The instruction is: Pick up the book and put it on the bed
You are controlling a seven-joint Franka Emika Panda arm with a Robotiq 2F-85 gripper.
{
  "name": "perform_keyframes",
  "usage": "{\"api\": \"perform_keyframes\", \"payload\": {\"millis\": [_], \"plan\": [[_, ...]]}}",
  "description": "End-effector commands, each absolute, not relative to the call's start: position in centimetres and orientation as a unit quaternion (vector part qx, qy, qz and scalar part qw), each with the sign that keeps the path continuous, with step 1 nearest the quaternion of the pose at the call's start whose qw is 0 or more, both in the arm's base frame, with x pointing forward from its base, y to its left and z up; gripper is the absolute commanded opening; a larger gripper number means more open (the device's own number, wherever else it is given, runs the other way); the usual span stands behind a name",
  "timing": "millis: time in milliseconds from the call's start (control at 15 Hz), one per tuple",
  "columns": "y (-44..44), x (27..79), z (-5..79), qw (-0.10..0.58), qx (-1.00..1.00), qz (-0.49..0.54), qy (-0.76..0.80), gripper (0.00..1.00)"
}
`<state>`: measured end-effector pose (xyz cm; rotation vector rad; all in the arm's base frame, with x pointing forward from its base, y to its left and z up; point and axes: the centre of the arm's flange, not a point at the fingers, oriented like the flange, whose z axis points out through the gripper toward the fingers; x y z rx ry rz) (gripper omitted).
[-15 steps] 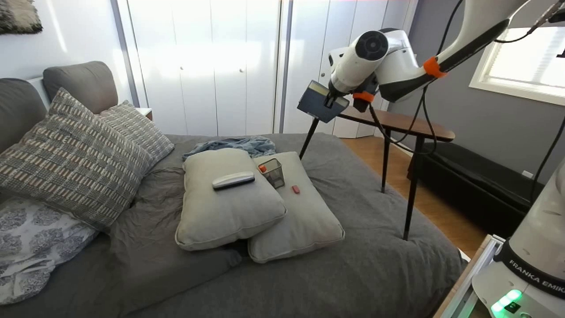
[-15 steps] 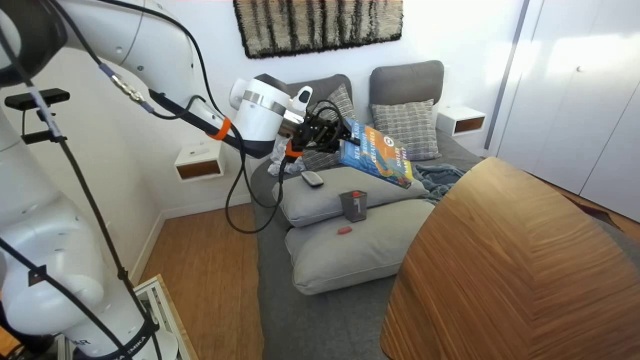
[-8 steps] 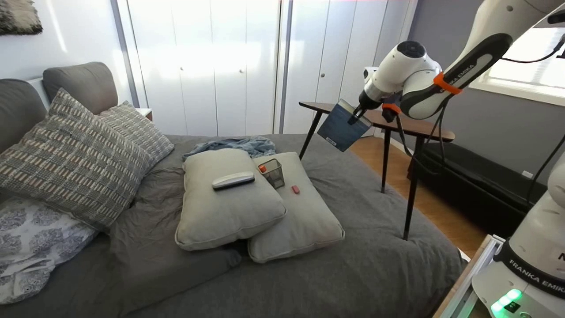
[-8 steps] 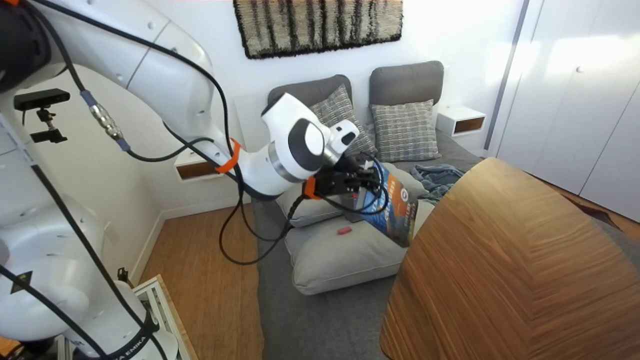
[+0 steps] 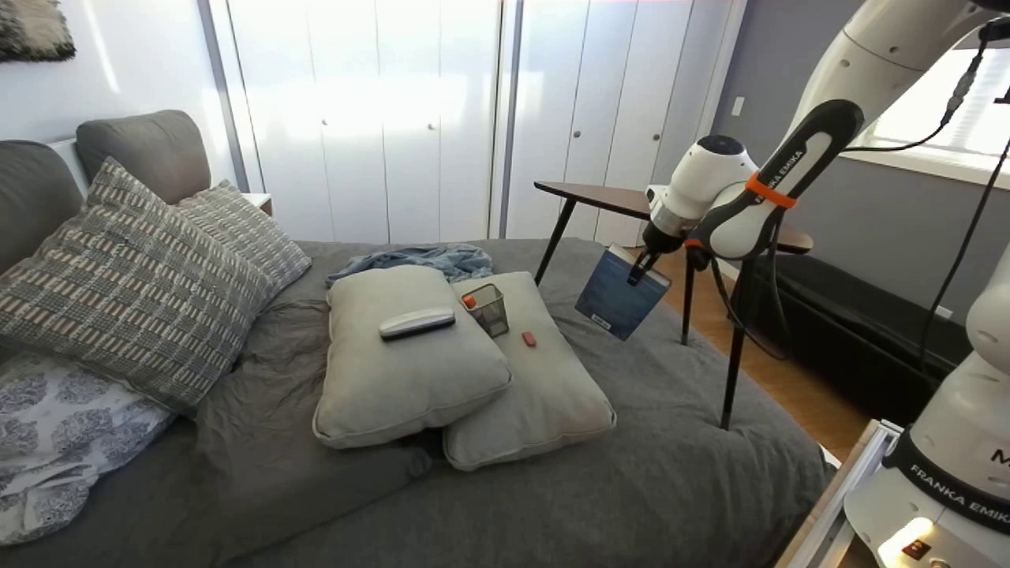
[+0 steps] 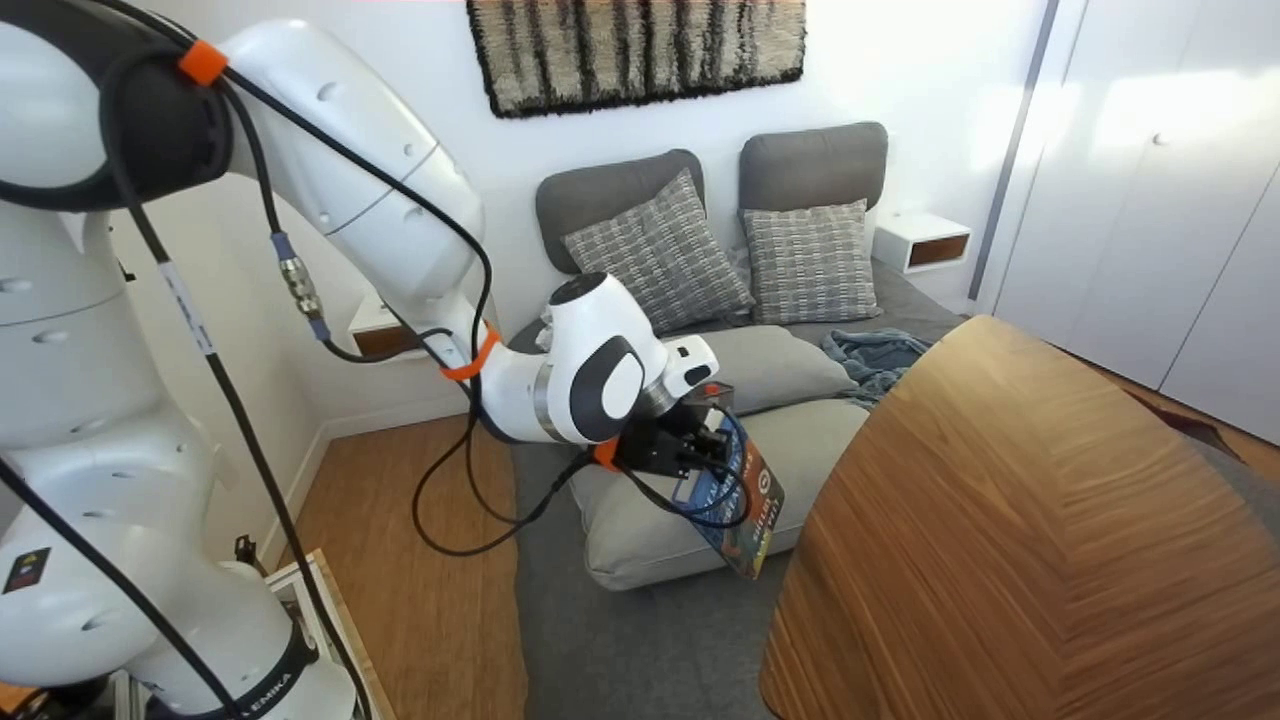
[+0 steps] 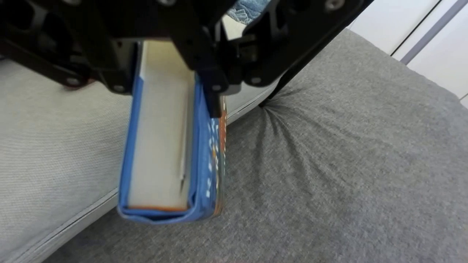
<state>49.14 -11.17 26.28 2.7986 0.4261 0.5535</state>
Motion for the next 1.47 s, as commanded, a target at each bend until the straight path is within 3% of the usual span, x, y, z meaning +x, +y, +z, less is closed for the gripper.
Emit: {"api": "perform_keyframes", "payload": {"millis": [0, 67, 667, 1400], "plan": [[-11.2, 49.2, 26.4, 0.129, 0.962, 0.192, 0.146, 0.36], [-11.4, 49.7, 26.2, 0.114, 0.971, 0.177, 0.116, 0.11], [-10.5, 55.3, 22.3, 0.093, 0.990, 0.037, -0.103, 0.11], [-6.4, 62.3, 17.1, 0.141, 0.963, 0.024, -0.229, 0.11]]}}
